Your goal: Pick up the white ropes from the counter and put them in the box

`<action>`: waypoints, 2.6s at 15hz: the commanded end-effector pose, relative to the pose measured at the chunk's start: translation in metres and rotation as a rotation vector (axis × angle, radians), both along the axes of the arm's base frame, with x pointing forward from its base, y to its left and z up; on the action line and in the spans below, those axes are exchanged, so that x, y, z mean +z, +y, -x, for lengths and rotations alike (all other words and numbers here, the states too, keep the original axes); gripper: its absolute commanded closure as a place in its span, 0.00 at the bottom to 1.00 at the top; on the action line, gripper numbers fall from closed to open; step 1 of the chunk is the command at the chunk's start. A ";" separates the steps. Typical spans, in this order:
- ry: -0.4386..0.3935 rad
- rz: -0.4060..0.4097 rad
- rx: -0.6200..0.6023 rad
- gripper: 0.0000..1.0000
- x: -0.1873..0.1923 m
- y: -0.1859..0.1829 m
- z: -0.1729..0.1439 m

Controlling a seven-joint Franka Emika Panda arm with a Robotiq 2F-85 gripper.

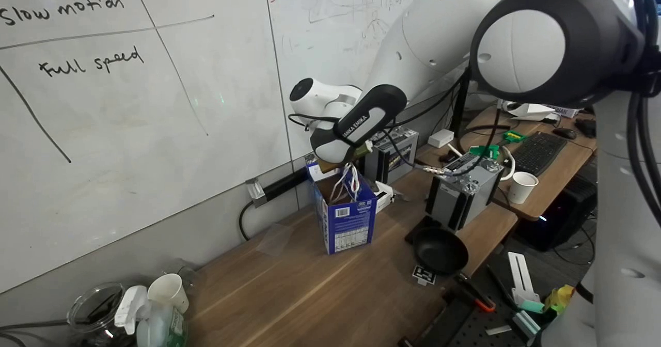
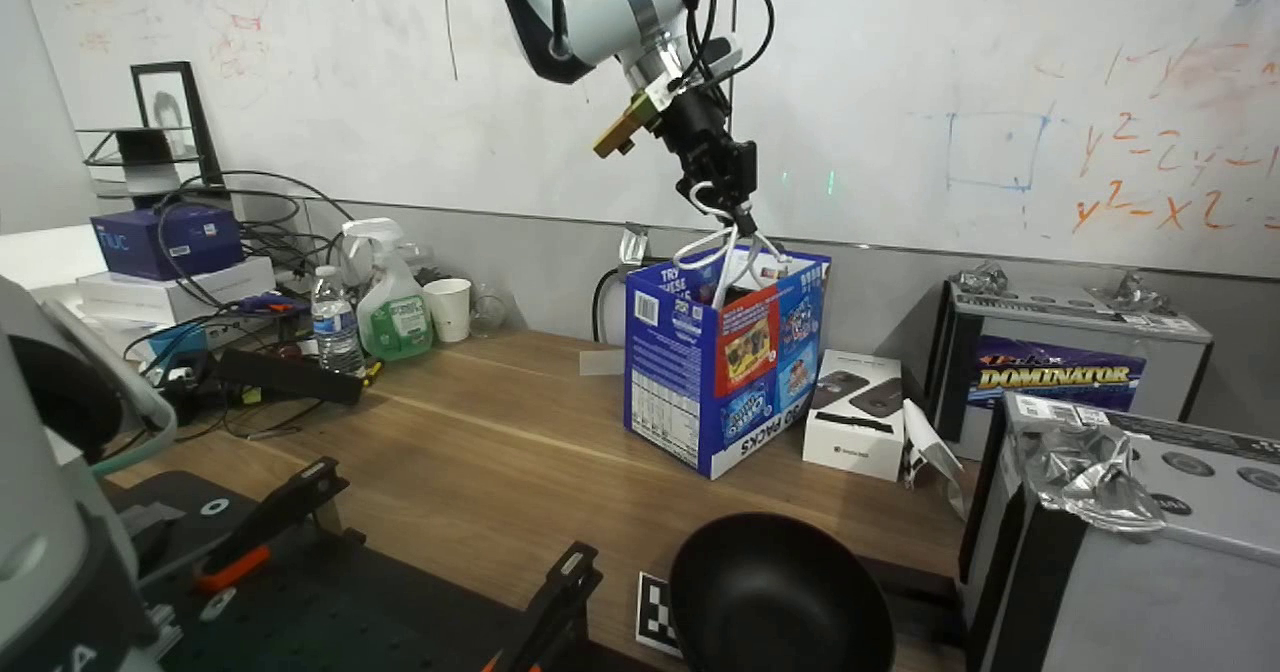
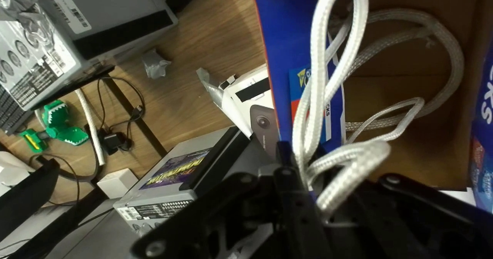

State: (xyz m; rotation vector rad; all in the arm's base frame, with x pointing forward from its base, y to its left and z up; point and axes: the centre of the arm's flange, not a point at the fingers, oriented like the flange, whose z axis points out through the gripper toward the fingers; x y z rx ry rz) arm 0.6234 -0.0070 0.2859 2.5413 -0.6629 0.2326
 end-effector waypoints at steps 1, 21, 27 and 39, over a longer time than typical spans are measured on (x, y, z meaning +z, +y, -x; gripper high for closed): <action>-0.005 -0.038 0.006 0.57 -0.001 0.002 -0.002; 0.123 -0.343 0.546 0.00 0.112 0.039 0.156; 0.239 -0.535 0.626 0.00 0.150 0.049 0.244; 0.313 -0.535 0.587 0.00 0.155 0.043 0.288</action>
